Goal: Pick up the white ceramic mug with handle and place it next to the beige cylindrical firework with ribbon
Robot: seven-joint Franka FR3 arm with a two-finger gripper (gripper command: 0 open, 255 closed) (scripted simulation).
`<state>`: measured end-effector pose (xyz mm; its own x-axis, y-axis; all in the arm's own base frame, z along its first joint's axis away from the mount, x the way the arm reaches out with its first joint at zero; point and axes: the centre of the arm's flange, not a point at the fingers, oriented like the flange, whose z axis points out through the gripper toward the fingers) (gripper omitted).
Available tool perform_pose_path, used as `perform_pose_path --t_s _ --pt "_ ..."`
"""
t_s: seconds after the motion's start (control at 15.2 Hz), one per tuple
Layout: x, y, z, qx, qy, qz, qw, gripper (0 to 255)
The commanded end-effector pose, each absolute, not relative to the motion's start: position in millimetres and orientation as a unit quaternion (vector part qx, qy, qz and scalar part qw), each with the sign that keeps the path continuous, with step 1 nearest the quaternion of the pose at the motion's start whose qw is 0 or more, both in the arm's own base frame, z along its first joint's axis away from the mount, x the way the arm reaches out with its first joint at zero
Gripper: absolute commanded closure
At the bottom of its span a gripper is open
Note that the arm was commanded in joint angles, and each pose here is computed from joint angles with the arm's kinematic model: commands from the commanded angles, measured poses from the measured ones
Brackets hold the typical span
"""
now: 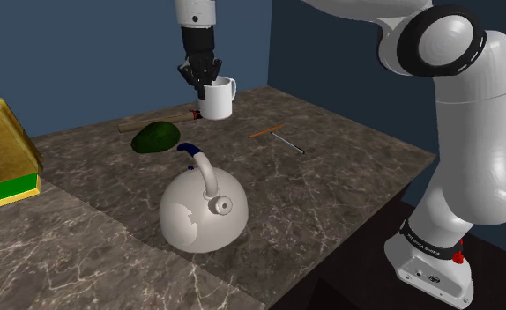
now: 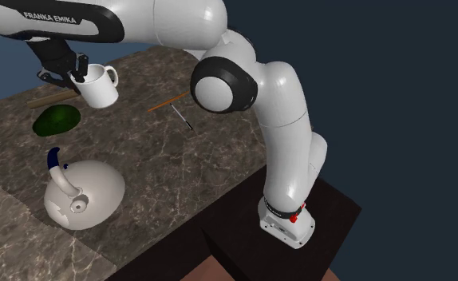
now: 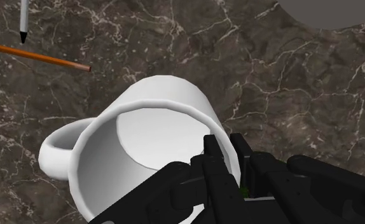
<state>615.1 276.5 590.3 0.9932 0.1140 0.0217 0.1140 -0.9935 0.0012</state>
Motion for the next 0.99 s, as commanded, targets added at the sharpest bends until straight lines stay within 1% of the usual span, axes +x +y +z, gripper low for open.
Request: perform_pose_path --t_s 0.0,0.92 --pt "614.7 276.1 579.9 -0.998 -0.057 -0.011 0.0 255" --pt "614.7 276.1 506.0 -0.998 -0.057 -0.011 0.0 255"
